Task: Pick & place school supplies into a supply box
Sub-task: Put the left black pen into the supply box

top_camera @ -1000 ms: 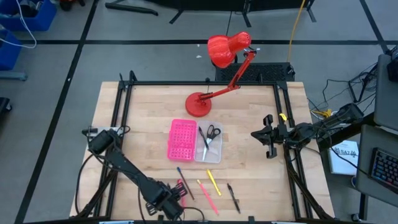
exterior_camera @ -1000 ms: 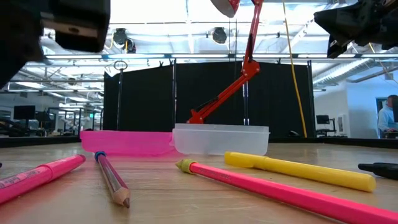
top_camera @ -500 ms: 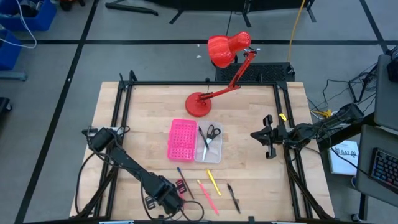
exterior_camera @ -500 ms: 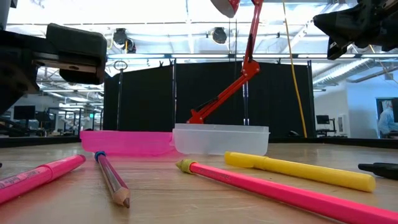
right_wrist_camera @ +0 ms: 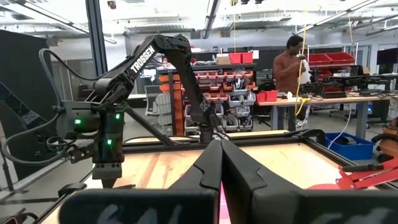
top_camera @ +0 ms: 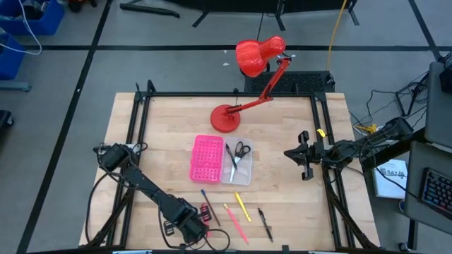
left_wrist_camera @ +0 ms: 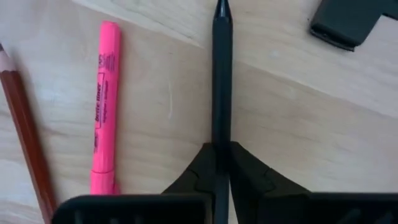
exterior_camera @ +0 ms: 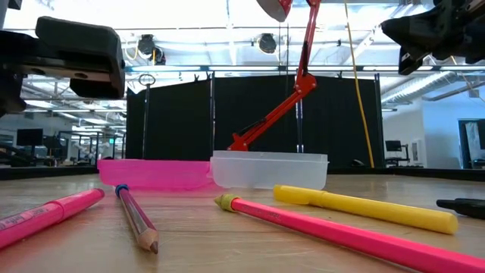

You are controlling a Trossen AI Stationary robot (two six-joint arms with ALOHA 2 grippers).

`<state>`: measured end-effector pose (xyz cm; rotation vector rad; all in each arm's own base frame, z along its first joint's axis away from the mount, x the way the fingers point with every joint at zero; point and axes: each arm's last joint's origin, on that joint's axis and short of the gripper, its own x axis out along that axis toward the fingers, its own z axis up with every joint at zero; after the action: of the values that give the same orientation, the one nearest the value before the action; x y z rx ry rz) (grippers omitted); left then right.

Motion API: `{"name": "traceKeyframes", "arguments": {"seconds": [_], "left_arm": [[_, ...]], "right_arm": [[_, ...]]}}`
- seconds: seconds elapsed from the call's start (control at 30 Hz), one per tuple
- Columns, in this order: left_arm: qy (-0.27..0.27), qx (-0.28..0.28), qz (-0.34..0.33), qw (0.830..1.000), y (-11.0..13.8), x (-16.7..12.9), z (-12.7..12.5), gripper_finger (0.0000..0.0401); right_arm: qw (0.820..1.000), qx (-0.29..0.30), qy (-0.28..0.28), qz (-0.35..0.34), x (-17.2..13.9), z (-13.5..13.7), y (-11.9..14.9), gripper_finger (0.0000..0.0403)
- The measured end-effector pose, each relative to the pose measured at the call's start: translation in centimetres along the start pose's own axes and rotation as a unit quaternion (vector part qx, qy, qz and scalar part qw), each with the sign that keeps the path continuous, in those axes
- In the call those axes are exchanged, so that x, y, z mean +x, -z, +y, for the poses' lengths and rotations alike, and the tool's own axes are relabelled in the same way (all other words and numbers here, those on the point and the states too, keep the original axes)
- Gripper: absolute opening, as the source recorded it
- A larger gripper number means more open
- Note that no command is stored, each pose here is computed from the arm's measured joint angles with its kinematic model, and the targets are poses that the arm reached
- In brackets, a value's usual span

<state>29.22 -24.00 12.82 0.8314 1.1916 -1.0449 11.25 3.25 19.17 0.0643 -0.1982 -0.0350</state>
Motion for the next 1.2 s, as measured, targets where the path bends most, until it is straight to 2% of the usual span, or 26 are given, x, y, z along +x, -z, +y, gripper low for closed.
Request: {"name": "traceKeyframes", "arguments": {"seconds": [0.13, 0.27, 0.37, 0.5, 0.63, 0.77, 0.97, 1.2], "left_arm": [[-0.015, 0.047, 0.032, 0.998, 0.0, -0.2, -0.8, 0.0040], [-0.046, 0.064, 0.050, 0.996, 0.0, -1.4, -1.2, 0.0021], [-0.080, 0.080, 0.087, 0.990, 0.9, -3.0, -1.2, 0.0021], [-0.169, 0.112, 0.099, 0.974, 1.0, -6.4, -0.9, 0.0021], [-0.224, 0.148, 0.109, 0.957, 1.9, -9.1, 0.0, 0.0028], [-0.279, 0.166, 0.102, 0.940, 2.9, -11.9, 1.6, 0.0031], [-0.325, 0.171, 0.072, 0.927, 6.2, -14.4, 6.6, 0.0033], [-0.346, 0.199, -0.031, 0.916, 11.6, -15.3, 13.1, 0.0034]], "right_arm": [[1.000, 0.002, 0.000, 0.006, 0.1, 0.0, 0.2, 0.0000], [1.000, 0.008, 0.000, 0.013, 0.2, 0.1, 0.3, 0.0000], [1.000, 0.010, 0.000, 0.015, 0.2, 0.1, 0.4, 0.0000], [1.000, 0.011, 0.001, 0.015, 0.2, 0.1, 0.4, 0.0000], [1.000, 0.011, 0.001, 0.018, 0.3, 0.1, 0.5, 0.0000], [1.000, 0.008, 0.001, 0.024, 0.3, 0.1, 0.6, 0.0000], [1.000, 0.004, 0.002, 0.031, 0.4, 0.2, 0.8, 0.0000], [1.000, 0.009, 0.002, 0.030, 0.4, 0.2, 0.8, 0.0000]]}}
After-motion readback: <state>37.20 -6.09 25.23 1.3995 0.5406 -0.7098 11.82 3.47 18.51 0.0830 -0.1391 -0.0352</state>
